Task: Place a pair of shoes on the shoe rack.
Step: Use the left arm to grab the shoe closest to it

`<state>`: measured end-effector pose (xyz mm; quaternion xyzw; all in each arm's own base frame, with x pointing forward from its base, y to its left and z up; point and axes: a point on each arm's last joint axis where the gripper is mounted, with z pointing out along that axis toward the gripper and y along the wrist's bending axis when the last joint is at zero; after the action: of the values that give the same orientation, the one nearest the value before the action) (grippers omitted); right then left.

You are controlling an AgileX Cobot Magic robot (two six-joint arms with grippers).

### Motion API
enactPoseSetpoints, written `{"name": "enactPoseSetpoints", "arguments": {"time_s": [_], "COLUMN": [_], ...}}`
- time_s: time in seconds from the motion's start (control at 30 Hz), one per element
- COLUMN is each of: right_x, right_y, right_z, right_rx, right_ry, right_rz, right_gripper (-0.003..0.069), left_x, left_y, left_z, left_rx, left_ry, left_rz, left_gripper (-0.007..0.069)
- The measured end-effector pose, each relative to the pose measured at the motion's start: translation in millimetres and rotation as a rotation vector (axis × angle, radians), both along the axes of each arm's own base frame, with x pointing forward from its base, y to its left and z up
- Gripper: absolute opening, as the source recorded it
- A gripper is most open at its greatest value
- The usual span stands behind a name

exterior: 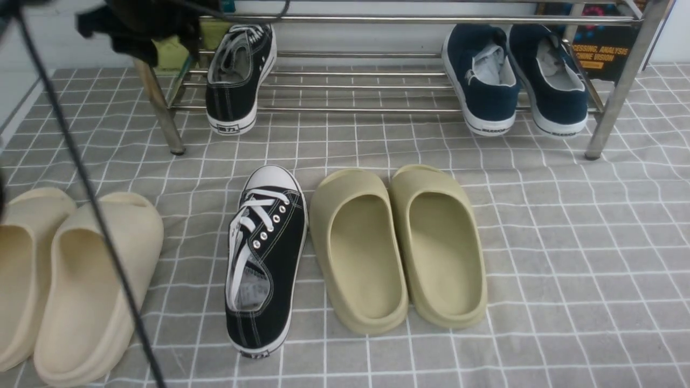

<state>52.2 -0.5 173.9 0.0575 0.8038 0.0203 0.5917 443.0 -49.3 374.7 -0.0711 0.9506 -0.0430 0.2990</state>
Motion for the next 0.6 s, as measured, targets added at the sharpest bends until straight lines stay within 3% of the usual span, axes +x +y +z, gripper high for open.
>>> {"name": "enactPoseSetpoints", "arguments": {"time_s": [0.13,0.2,0.3,0.43,0.6], "right_x": [0.0,0.0,0.0,0.0,0.0], "right_y": [0.0,0.0,0.0,0.0,0.0], "right_z": [0.0,0.0,0.0,0.0,0.0], "right_rx": [0.0,0.0,0.0,0.0,0.0], "right_ry": [0.0,0.0,0.0,0.0,0.0], "right_rz": [0.0,0.0,0.0,0.0,0.0], "right_gripper": [0.0239,0.0239,0.0239,0.0239,0.0239], "left_x": [-39.7,-62.0,-87.5,-120.5,-130.7], "left_y": [-0.2,-5.1,-16.0,-48.7,-58.3], "left_z": [13.4,-0.2,-29.5,-100.0,-155.3], "left_rx": [-0.041,-0.093,-0.138,-0.167,-0.143], "left_ry": [0.039,0.124,0.224,0.31,0.285], "left_rz": [-0.034,-0.064,-0.114,-0.22,-0.175], "left_gripper": [0.0401,0.0398,0.0398,0.0398,0.0385]}}
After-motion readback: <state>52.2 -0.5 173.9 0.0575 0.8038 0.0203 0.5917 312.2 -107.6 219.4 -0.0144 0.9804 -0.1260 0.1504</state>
